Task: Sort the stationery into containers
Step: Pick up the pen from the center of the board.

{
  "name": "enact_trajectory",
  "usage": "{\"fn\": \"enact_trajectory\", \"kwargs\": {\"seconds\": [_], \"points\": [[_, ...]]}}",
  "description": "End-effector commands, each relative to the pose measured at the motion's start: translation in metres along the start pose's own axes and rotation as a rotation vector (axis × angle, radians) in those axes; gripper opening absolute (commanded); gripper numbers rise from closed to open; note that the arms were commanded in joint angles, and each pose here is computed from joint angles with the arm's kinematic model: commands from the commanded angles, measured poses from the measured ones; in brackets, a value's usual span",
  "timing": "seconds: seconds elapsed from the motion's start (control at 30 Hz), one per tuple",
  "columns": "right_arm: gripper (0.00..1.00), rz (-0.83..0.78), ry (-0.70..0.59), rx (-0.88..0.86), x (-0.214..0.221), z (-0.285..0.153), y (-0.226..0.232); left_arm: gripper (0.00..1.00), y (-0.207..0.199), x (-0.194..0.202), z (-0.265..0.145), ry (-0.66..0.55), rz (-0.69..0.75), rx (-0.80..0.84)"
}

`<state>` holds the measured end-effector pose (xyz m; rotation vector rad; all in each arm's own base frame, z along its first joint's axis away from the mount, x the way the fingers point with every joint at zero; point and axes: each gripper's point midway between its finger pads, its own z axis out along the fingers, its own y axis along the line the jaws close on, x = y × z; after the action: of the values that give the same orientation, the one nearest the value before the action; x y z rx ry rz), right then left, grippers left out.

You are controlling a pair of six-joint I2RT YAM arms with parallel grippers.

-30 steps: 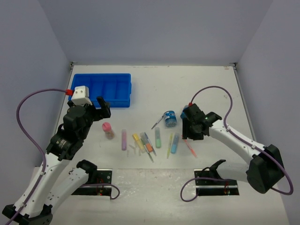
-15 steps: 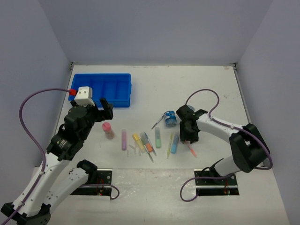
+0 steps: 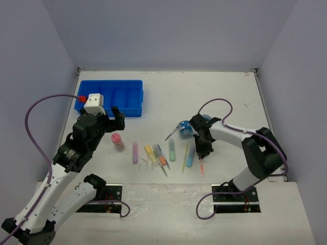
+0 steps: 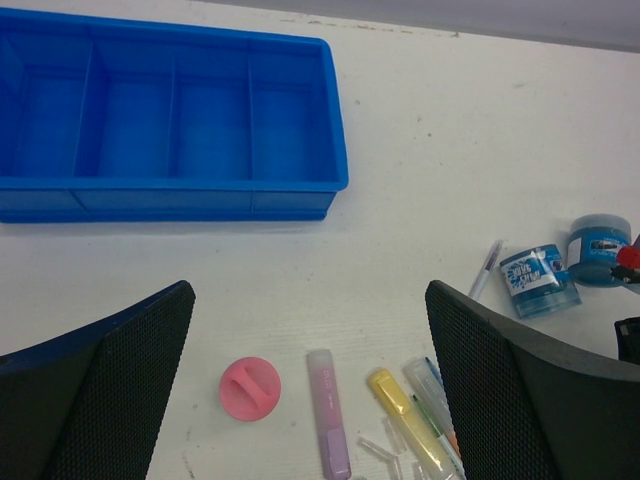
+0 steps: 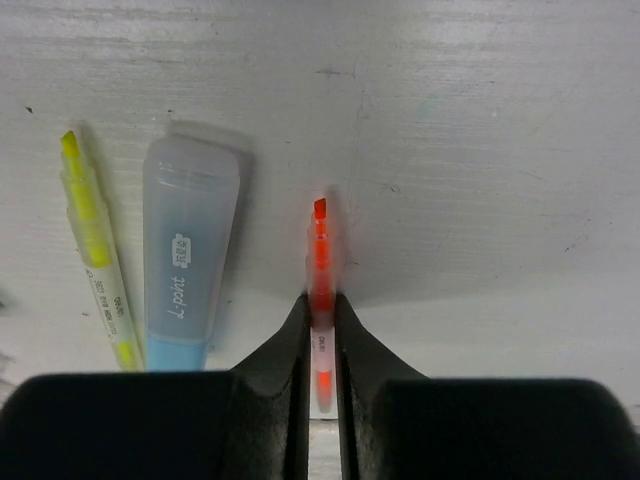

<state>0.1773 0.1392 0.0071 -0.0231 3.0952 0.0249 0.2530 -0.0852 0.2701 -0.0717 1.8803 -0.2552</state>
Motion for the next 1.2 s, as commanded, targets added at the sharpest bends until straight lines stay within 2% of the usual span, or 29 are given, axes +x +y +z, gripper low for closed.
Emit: {"fn": "enact_trajectory", "kwargs": {"seconds": [0.0,0.13,0.23,0.37,0.43,0.57,0.67,0.77,0.87,0.97,1.1,1.17], "points": [[0.0,-0.003,-0.013,0.02,-0.004,0.004,-0.002,1.0,-0.006,-0.012,0.0,-0.037,0.014,0.027],[0.0,0.015,-0.051,0.046,-0.002,-0.011,-0.011,1.0,-0.003,-0.014,0.001,-0.033,0.0,-0.003],[0.0,0.038,-0.129,0.049,-0.003,-0.035,-0.019,1.0,-0.002,-0.016,0.004,-0.013,-0.041,-0.036],[0.0,0.04,-0.295,-0.047,-0.017,-0.079,-0.013,1.0,-0.019,-0.015,0.008,0.035,-0.086,0.023],[0.0,0.018,-0.447,-0.125,-0.035,-0.112,-0.006,1.0,-0.035,-0.007,0.013,0.083,-0.116,0.09],[0.0,0.045,-0.684,-0.159,-0.066,-0.159,-0.008,1.0,-0.046,0.028,0.03,0.199,-0.175,0.071],[0.0,0.067,-0.807,-0.157,-0.081,-0.185,-0.013,1.0,-0.063,0.058,0.028,0.23,-0.115,-0.019],[0.0,0.079,-0.851,-0.125,-0.087,-0.193,-0.021,1.0,-0.09,0.096,0.014,0.302,-0.039,-0.032],[0.0,0.092,-0.877,-0.087,-0.089,-0.191,-0.029,1.0,-0.096,0.121,0.006,0.345,-0.053,-0.078],[0.0,0.114,-0.896,-0.07,-0.088,-0.191,-0.036,0.93,-0.102,0.149,-0.004,0.394,-0.054,-0.097],[0.0,0.107,-0.928,-0.113,-0.084,-0.201,-0.035,0.71,-0.092,0.195,-0.017,0.496,-0.029,-0.137],[0.0,0.105,-0.938,-0.131,-0.083,-0.203,-0.033,0.64,-0.089,0.213,-0.021,0.535,-0.032,-0.133]]}}
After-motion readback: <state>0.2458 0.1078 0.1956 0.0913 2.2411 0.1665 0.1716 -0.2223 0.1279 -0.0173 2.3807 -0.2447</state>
